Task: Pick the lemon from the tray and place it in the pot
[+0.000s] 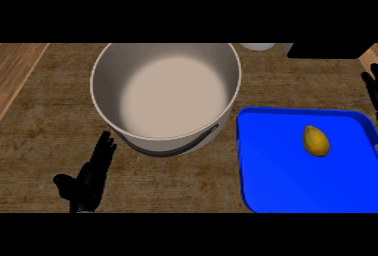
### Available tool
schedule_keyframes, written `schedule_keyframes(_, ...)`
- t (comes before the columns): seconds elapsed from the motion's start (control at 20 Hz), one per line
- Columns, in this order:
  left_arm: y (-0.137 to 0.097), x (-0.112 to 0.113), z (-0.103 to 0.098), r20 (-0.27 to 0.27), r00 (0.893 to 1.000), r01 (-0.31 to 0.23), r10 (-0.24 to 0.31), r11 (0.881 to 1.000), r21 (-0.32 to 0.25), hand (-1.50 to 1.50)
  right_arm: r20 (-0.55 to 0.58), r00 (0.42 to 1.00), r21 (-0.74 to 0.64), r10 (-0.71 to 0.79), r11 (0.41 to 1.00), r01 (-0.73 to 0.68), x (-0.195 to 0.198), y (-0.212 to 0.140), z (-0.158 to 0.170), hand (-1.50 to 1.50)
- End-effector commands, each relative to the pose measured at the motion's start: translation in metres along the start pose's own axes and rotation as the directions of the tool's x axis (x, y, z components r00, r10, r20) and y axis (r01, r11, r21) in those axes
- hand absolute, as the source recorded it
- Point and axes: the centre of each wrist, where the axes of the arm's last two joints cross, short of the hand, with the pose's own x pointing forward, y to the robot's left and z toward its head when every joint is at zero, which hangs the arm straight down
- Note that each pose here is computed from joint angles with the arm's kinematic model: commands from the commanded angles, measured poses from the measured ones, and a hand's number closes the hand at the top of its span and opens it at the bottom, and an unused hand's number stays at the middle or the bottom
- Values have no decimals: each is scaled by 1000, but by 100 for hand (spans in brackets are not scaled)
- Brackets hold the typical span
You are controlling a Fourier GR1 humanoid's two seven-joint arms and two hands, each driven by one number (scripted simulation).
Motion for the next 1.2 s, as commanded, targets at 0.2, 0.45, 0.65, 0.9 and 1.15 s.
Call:
schedule_keyframes(0.2,95,66,-28,-12,913,401,-408,893,206,0,-100,974,-38,202,978,-207,-50,9,3,150)
schedule_keyframes(0.45,104,50,-23,-176,908,412,-380,886,214,0,-81,817,-516,571,677,-524,-54,-43,4,-150)
schedule_keyframes(0.65,88,83,-47,-196,899,428,-392,883,195,0,-21,790,-513,613,672,-535,-83,29,28,-150)
schedule_keyframes(0.9,87,96,-48,-245,887,442,-392,874,204,0,-147,706,-384,693,618,-686,-74,40,43,-150)
schedule_keyframes(1.15,98,92,-42,-235,890,437,-391,879,193,0,-386,503,-209,774,457,-864,-46,11,24,-150)
